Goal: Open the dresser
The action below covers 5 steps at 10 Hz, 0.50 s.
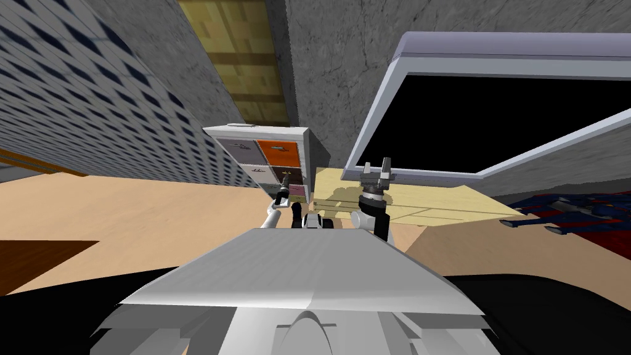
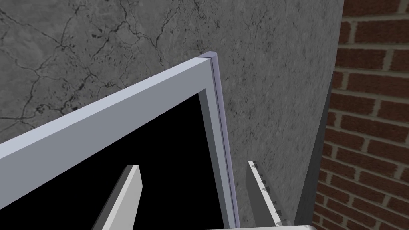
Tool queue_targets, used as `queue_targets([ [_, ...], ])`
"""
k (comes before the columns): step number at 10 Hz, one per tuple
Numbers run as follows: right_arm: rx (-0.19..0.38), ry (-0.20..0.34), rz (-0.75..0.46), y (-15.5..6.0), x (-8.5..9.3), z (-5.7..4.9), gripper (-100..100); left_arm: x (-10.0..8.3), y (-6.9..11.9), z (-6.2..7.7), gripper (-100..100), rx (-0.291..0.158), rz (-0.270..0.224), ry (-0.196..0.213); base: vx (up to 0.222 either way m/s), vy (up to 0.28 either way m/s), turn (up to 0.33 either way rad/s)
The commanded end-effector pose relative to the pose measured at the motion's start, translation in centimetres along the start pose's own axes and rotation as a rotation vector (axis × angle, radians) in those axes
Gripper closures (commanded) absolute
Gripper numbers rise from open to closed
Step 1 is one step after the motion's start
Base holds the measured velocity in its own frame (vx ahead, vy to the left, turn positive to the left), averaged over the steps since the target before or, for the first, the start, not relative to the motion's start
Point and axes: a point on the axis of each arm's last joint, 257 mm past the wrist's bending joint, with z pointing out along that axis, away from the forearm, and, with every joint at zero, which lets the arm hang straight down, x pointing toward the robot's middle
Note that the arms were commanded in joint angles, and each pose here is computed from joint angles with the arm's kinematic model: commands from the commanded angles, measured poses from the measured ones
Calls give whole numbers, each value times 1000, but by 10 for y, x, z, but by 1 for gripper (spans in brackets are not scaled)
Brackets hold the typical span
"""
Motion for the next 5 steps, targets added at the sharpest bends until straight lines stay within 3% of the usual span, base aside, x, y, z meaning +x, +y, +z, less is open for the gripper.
queue_targets([
  [1, 0, 0, 0, 0, 0, 0, 0, 17, 2, -1, -100, -11, -33, 6, -2, 1, -15],
  [5, 0, 0, 0, 0, 0, 0, 0, 17, 2, -1, -100, -11, -33, 6, -2, 7, -2],
])
